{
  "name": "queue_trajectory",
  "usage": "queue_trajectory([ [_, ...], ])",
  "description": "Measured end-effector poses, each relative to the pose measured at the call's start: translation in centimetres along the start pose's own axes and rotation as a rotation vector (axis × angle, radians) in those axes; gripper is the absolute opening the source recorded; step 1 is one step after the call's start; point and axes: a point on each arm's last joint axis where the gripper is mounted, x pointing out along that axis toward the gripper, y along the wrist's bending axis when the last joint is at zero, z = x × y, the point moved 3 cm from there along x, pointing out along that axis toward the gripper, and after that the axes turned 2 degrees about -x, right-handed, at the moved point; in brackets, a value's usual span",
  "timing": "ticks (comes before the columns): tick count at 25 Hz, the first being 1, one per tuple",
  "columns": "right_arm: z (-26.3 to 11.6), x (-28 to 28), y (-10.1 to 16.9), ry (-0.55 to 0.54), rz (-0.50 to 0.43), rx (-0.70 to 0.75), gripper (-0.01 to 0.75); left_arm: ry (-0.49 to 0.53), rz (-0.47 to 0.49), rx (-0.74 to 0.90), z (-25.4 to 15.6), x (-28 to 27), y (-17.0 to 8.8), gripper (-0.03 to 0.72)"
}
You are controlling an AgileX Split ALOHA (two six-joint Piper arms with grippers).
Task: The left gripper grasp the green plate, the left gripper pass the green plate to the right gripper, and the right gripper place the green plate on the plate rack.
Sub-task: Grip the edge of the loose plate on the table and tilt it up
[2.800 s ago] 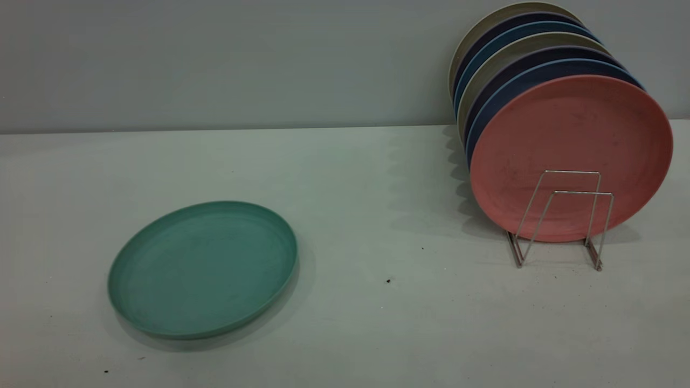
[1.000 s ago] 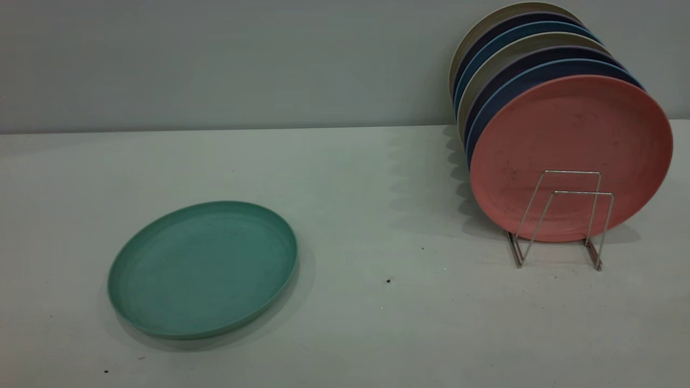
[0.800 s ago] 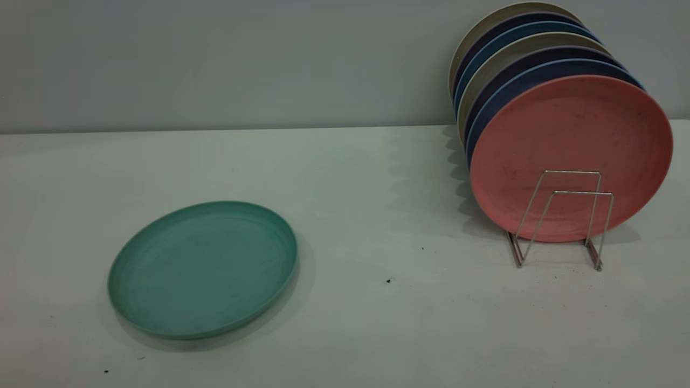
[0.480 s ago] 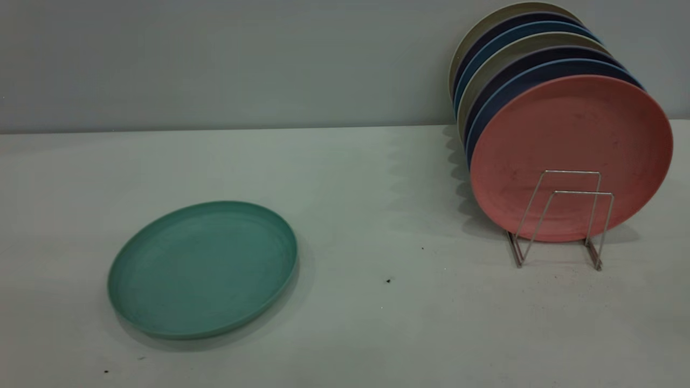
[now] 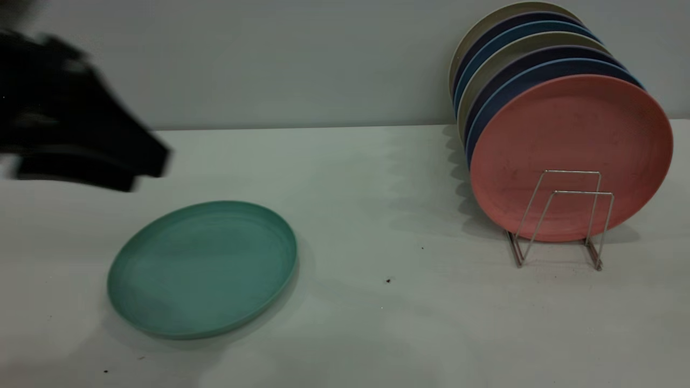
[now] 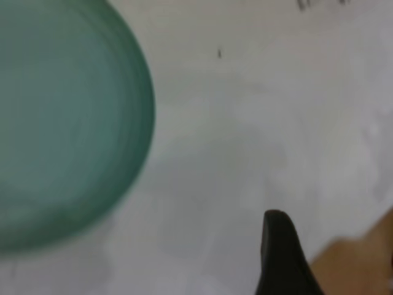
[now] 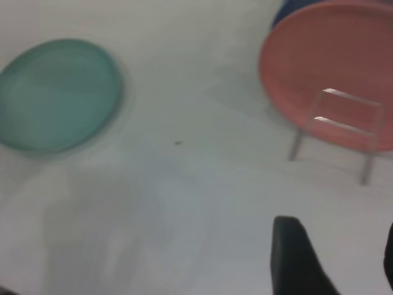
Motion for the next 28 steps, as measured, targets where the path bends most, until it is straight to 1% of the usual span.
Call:
queue_trajectory([
  [1, 0.0, 0.6, -0.1, 0.009, 0.013, -0.001, 0.373, -0.002, -0.015, -0.033, 1.0, 0.9, 1.1, 0.454],
  [4, 0.0, 2.2, -0.3, 0.035, 0.05, 0.016, 0.373, 0.042, -0.069, -0.162, 2.6, 4.1, 5.7, 0.454],
  [7, 0.0, 3.4, -0.5, 0.053, 0.073, 0.022, 0.373, 0.076, -0.122, -0.302, 2.8, 6.6, 10.7, 0.45],
  [10, -0.2, 4.2, -0.7, 0.07, 0.081, 0.029, 0.373, 0.066, -0.138, -0.353, 2.8, 7.2, 14.0, 0.425],
  [13, -0.2, 4.5, -0.8, 0.074, 0.083, 0.04, 0.373, 0.034, -0.112, -0.361, 3.0, 6.1, 15.7, 0.402],
  [16, -0.1, 4.5, -0.9, 0.068, 0.074, 0.044, 0.373, 0.016, -0.078, -0.371, 2.8, 4.1, 17.2, 0.4],
  [21, -0.1, 4.5, -1.0, 0.06, 0.063, 0.044, 0.374, -0.04, -0.019, -0.456, 1.8, 0.5, 20.5, 0.4],
  [24, 0.0, 4.5, -1.1, 0.055, 0.055, 0.045, 0.374, -0.029, -0.023, -0.477, 1.3, 0.8, 21.1, 0.4],
  [28, 0.1, 4.5, -1.2, 0.05, 0.049, 0.047, 0.374, 0.033, -0.04, -0.476, 0.7, 3.2, 20.7, 0.4],
])
